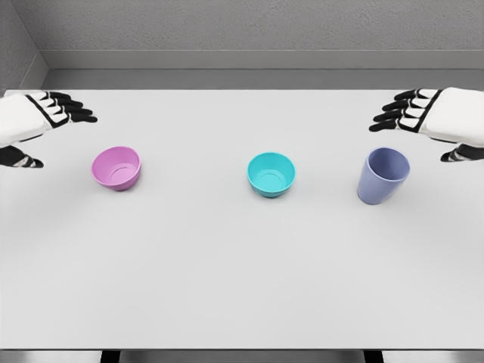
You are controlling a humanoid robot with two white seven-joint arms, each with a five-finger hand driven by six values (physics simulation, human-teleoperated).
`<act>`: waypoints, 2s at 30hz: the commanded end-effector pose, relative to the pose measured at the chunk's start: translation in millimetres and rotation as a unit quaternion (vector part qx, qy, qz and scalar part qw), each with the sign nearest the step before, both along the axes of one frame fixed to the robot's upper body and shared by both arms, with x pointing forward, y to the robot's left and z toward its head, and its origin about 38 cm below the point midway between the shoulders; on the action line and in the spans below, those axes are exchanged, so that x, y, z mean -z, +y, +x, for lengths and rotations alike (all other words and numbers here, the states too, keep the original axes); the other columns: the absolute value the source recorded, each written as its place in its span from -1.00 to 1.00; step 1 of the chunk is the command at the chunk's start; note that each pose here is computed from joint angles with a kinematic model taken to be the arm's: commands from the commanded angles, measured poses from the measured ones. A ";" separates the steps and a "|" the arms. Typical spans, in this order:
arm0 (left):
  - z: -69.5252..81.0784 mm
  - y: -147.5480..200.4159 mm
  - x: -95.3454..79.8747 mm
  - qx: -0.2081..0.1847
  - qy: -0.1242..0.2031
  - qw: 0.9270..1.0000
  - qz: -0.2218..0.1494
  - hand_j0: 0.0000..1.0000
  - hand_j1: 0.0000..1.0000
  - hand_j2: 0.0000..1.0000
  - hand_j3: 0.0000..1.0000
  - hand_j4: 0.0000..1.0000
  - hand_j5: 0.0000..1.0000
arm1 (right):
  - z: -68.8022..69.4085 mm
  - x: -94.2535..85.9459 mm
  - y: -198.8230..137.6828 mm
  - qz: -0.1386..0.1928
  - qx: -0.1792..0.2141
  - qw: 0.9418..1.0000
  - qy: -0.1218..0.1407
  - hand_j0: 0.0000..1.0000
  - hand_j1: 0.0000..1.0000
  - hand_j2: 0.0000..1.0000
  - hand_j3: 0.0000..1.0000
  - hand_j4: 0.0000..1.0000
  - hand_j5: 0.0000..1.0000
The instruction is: Stacking bowl and cup with both arms
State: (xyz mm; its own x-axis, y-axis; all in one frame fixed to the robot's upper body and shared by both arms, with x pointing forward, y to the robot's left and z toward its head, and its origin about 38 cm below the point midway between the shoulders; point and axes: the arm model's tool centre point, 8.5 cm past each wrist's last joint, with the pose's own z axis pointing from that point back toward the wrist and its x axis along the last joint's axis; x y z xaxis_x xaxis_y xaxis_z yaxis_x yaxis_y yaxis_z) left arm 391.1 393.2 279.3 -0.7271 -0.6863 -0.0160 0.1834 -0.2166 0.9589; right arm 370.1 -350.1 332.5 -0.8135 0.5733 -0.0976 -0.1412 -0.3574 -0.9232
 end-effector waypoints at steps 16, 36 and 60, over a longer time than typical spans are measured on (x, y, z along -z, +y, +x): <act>1.8 -9.9 13.2 0.011 0.035 0.999 0.022 1.00 1.00 1.00 1.00 1.00 1.00 | 1.5 -12.2 1.3 0.001 -0.001 1.000 -0.015 1.00 1.00 1.00 1.00 1.00 1.00; 60.5 -80.9 63.8 0.062 0.128 0.980 0.136 1.00 1.00 1.00 1.00 1.00 1.00 | 2.9 -8.3 2.2 -0.002 -0.002 1.000 -0.008 1.00 1.00 1.00 1.00 1.00 1.00; 76.7 -62.7 77.6 0.020 0.150 0.980 0.128 1.00 1.00 1.00 1.00 1.00 1.00 | 2.1 1.8 6.9 -0.006 -0.010 1.000 0.007 1.00 1.00 1.00 1.00 1.00 1.00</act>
State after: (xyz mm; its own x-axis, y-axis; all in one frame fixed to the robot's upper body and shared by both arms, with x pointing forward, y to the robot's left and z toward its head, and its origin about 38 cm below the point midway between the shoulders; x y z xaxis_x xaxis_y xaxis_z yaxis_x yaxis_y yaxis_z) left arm 465.7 326.4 203.9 -0.7648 -0.6437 0.0268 0.4203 -0.4670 0.7780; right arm 372.1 -343.2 330.4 -0.8264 0.5546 -0.0975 -0.1440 -0.3755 -0.9156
